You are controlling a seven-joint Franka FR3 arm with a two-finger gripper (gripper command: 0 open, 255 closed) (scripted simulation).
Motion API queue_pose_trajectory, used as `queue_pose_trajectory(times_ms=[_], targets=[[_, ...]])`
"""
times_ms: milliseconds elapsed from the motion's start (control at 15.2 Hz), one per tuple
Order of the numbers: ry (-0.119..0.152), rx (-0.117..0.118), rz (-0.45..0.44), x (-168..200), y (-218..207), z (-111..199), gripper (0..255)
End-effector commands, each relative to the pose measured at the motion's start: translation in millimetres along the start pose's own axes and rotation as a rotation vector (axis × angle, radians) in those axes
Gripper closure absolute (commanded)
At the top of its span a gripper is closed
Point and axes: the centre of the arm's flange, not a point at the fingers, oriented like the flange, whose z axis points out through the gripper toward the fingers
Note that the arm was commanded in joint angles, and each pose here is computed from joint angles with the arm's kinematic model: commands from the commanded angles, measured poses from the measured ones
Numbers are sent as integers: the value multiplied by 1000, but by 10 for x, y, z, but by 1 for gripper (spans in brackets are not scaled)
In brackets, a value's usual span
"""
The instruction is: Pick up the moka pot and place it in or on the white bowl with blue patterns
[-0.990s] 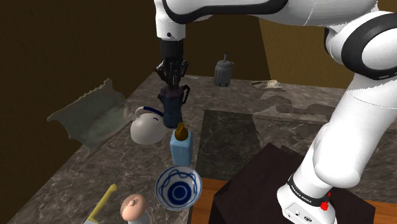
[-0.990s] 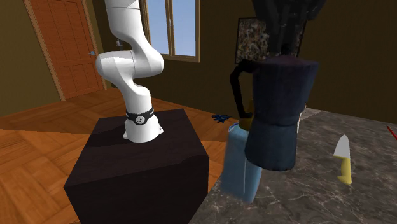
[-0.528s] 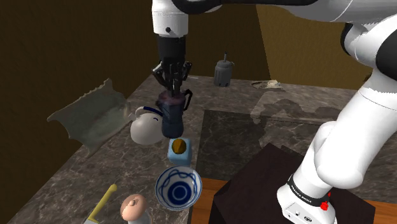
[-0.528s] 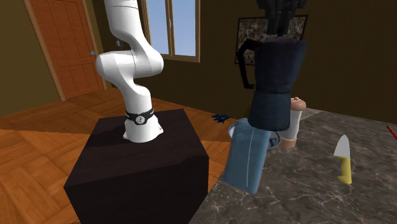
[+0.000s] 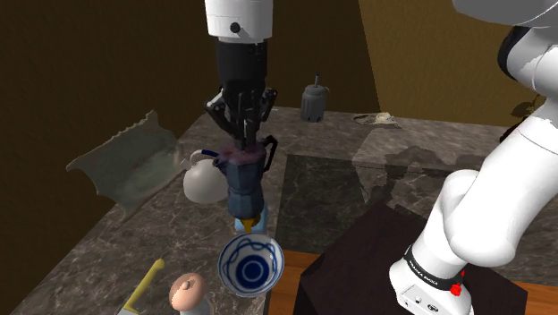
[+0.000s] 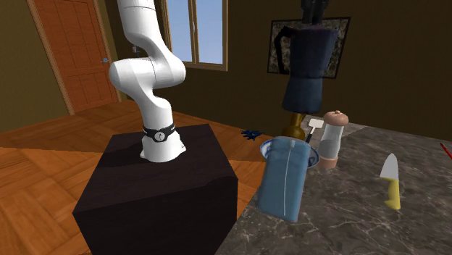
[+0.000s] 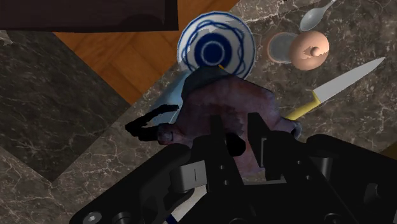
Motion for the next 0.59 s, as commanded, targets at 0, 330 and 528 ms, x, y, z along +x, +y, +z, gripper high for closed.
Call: queue_pose_trajectory(times_ms=[0,330,528], targets=[[1,0,1,-213,-154,-68,255],[1,0,1,-371,-268,38,255],[1,0,1,-368,-264,196,255]])
